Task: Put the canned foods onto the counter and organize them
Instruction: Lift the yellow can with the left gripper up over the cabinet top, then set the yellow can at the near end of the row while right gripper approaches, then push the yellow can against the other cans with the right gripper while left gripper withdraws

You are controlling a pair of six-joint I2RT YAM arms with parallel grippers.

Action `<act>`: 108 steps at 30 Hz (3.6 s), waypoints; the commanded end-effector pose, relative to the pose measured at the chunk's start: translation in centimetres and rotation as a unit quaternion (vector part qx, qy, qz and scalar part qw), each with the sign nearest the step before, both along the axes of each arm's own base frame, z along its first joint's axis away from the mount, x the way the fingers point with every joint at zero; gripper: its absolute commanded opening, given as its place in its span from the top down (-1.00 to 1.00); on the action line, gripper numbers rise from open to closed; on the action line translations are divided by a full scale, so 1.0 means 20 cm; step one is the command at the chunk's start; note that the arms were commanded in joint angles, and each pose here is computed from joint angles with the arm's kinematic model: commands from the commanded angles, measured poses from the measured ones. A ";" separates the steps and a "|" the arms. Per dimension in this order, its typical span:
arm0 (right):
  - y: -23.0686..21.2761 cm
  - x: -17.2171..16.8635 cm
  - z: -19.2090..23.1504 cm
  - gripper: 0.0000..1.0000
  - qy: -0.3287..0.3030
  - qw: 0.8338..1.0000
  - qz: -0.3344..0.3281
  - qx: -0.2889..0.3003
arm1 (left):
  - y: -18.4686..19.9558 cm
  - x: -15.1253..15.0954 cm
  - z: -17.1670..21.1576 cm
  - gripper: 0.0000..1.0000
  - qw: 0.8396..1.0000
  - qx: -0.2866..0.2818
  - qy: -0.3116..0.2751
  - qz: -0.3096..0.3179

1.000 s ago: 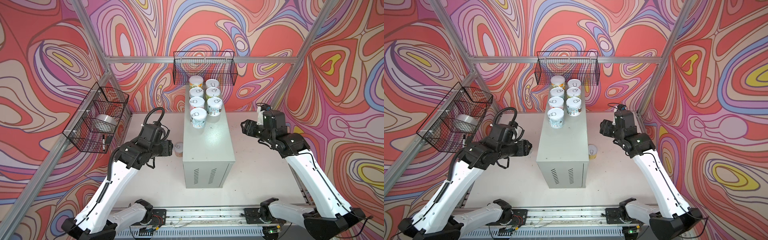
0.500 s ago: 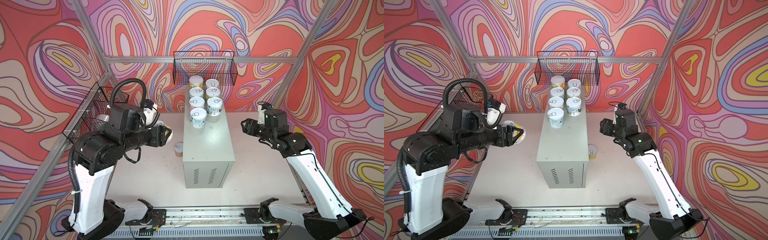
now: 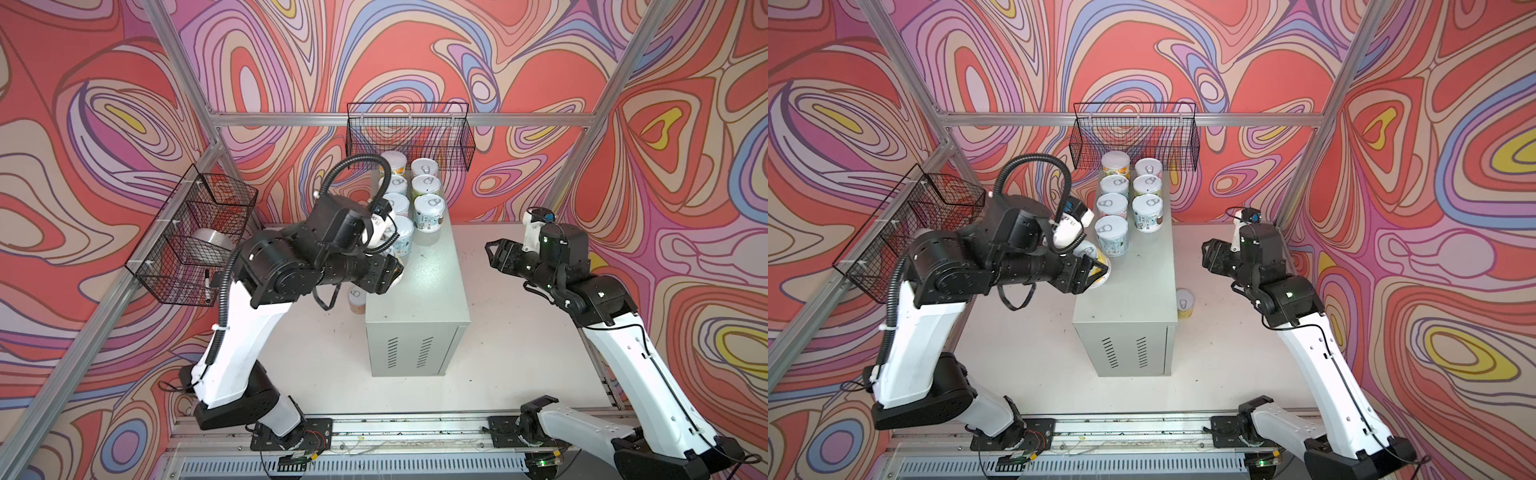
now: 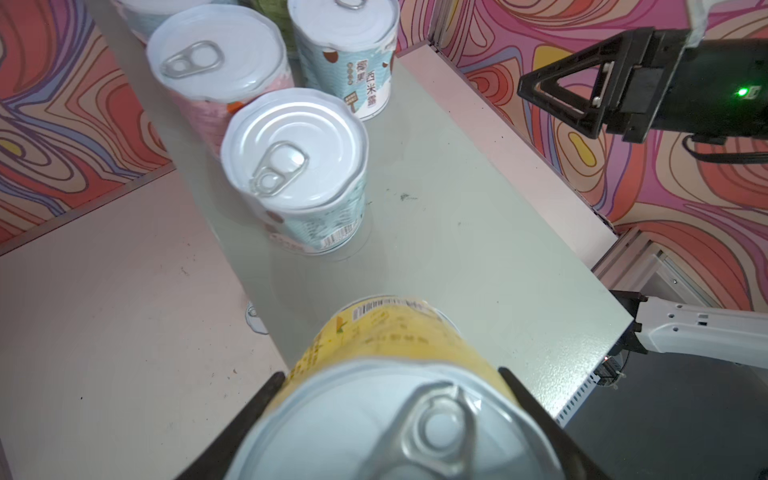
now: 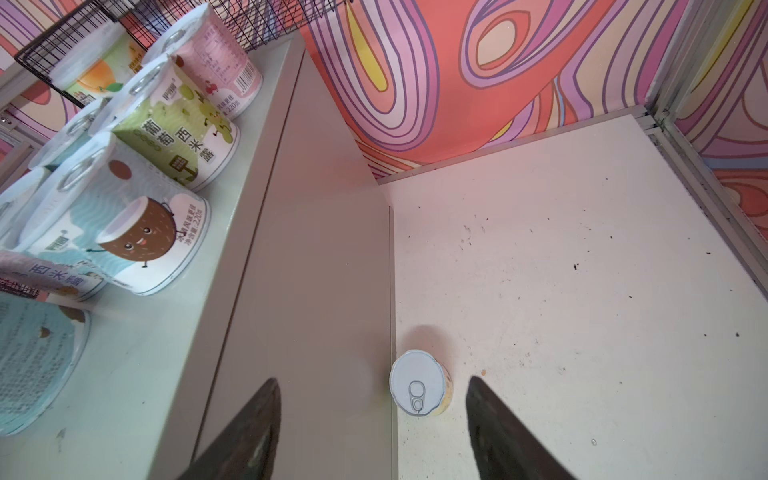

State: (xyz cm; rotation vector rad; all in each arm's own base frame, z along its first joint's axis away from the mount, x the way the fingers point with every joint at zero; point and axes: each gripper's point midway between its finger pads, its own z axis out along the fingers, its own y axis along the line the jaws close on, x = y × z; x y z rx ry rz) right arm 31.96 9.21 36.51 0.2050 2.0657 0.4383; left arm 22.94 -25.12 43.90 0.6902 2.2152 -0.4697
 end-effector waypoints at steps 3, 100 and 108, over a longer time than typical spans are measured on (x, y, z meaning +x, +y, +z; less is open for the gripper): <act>-0.01 -0.02 0.01 -0.45 -0.013 1.000 0.000 0.003 | -0.21 0.04 0.12 1.00 0.998 -0.029 -0.051 -0.033; 0.76 -0.18 0.23 -0.61 -0.113 0.954 0.239 -0.141 | 0.47 0.48 -0.20 -0.89 0.963 -0.200 -0.021 0.178; 0.74 -0.14 0.26 -0.48 -0.133 0.956 0.218 -0.147 | 0.48 0.49 -0.21 -0.89 0.963 -0.198 -0.022 0.183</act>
